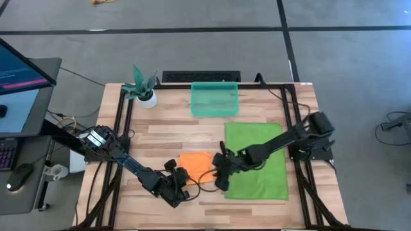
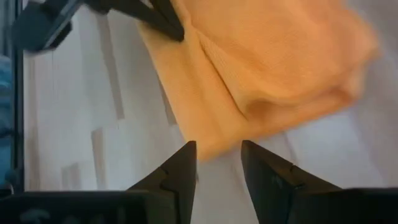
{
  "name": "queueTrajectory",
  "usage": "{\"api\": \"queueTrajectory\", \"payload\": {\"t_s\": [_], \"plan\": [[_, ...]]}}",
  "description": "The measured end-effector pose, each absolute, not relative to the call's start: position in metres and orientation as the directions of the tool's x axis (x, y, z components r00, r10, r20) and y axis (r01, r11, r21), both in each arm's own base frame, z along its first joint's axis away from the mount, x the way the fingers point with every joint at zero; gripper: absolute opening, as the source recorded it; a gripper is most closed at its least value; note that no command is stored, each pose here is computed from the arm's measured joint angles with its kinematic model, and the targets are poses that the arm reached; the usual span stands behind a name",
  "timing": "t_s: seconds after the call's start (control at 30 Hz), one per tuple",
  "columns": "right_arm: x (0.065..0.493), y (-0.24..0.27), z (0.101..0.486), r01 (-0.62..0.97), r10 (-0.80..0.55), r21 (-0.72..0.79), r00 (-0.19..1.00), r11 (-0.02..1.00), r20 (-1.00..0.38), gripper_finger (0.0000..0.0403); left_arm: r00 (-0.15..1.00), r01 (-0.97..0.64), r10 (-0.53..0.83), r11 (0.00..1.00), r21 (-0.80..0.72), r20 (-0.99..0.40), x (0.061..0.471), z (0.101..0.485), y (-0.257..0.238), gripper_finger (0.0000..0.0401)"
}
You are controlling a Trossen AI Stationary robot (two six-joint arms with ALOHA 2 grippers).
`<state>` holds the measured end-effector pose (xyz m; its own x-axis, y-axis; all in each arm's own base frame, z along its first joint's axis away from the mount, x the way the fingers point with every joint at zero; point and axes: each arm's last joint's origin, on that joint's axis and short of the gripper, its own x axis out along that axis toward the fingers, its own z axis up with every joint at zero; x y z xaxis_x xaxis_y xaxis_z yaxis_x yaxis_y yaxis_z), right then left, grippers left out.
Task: Roll microfiber towels into tight, uniform cylinder then place into a basket
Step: Roll the orange towel
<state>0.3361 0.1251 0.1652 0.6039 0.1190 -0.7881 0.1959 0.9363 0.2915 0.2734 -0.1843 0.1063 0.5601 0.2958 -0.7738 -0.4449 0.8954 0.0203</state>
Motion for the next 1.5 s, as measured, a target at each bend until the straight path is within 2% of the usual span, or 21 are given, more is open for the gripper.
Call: {"api": "queueTrajectory", "payload": {"t_s": [0.13,0.27,0.37,0.5,0.63,0.87,1.0,1.23,1.4,1.5], "plan": [[0.309,0.139,0.175,0.121,0.064,0.191,0.663,0.974,-0.746,0.0146,0.56,-0.445,0.297,0.895,0.021,-0.774,0.273,0.106,-0.184,0.0],[0.289,0.162,0.168,0.043,0.027,0.092,0.763,0.995,-0.646,0.0141,0.559,-0.445,0.298,0.895,0.023,-0.774,0.273,0.106,-0.184,0.0],[0.285,0.175,0.164,-0.047,0.065,0.046,0.811,0.998,-0.582,0.0138,0.561,-0.446,0.299,0.895,0.023,-0.772,0.273,0.106,-0.184,0.0],[0.289,0.182,0.151,-0.173,0.071,-0.12,0.809,0.978,-0.584,0.0143,0.562,-0.446,0.298,0.895,0.021,-0.771,0.273,0.106,-0.184,0.0],[0.301,0.186,0.135,-0.289,0.06,-0.285,0.791,0.914,-0.609,0.0163,0.563,-0.446,0.299,0.895,0.021,-0.771,0.274,0.106,-0.184,0.0],[0.326,0.188,0.115,-0.372,0.023,-0.423,0.772,0.826,-0.635,0.0219,0.563,-0.447,0.299,0.894,0.02,-0.77,0.274,0.106,-0.184,0.0],[0.336,0.179,0.111,-0.361,-0.003,-0.431,0.764,0.827,-0.646,0.0234,0.563,-0.447,0.298,0.894,0.02,-0.771,0.274,0.106,-0.184,0.0],[0.343,0.156,0.105,-0.312,-0.043,-0.376,0.717,0.873,-0.696,0.0229,0.562,-0.447,0.299,0.894,0.021,-0.771,0.274,0.106,-0.184,0.0],[0.349,0.145,0.1,-0.333,0.05,-0.244,0.676,0.911,-0.735,0.0219,0.566,-0.449,0.306,0.893,0.025,-0.765,0.274,0.106,-0.184,0.0],[0.351,0.141,0.097,-0.297,0.059,-0.193,0.668,0.935,-0.742,0.0206,0.57,-0.451,0.31,0.892,0.026,-0.761,0.274,0.106,-0.184,0.0]]}}
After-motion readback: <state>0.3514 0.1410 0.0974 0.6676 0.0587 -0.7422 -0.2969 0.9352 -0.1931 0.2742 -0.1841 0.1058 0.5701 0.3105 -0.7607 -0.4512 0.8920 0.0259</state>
